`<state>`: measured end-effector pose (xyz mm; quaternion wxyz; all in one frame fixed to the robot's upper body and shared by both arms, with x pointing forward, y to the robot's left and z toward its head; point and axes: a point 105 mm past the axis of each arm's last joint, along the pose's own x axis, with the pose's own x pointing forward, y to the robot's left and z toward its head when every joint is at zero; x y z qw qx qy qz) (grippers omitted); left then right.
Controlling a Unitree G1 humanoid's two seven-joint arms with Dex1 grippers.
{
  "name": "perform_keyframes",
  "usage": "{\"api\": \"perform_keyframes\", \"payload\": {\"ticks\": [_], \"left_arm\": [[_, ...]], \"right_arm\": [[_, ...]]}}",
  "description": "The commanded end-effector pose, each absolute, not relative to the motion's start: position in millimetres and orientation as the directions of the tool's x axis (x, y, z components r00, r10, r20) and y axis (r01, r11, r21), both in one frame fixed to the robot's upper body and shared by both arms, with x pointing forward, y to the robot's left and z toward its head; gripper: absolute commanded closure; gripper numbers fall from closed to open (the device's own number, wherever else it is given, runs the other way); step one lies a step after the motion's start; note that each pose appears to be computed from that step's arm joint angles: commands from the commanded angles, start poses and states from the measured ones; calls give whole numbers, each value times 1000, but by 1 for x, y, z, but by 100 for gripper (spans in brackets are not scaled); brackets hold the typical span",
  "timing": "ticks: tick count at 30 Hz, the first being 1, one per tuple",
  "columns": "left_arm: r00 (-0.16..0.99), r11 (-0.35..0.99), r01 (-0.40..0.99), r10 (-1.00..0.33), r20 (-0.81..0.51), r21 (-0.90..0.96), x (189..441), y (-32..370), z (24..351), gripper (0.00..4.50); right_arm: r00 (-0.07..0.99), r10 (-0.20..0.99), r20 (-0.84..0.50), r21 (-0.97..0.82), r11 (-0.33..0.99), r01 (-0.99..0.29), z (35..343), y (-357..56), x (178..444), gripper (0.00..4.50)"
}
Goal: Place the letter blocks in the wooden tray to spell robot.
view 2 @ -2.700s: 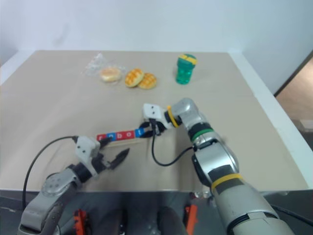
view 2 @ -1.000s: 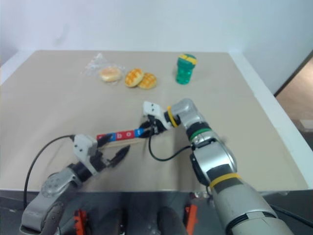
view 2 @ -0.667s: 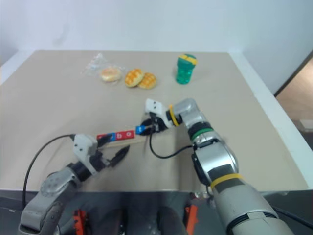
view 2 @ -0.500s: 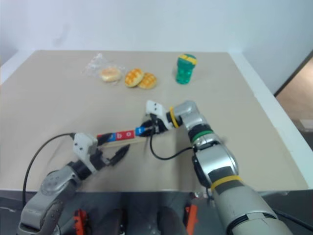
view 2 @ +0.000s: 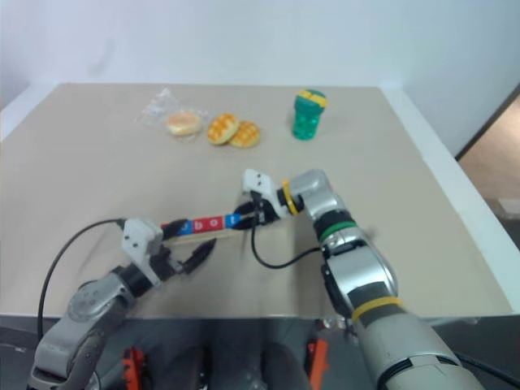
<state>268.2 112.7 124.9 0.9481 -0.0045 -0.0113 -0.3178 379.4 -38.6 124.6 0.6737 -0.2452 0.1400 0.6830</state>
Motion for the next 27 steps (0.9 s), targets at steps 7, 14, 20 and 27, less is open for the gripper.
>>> {"api": "perform_keyframes", "payload": {"ticks": [7,14,20,27], "left_arm": [[790,791,611,-611,50,7,268,110,132,0],[793,794,608,-607,50,3,268,110,131,0],[798,799,602,-601,47,-2,265,111,130,0],[783,784,619,-620,42,42,260,115,131,0]], "right_arm": [[30,867,-498,-178,-68,-982,142,-34,381,139],[12,845,-535,-209,-119,-971,150,-30,381,16],[40,876,-480,-241,-88,-966,167,-28,386,16],[248,944,-219,-369,155,-916,188,-56,393,38]]}}
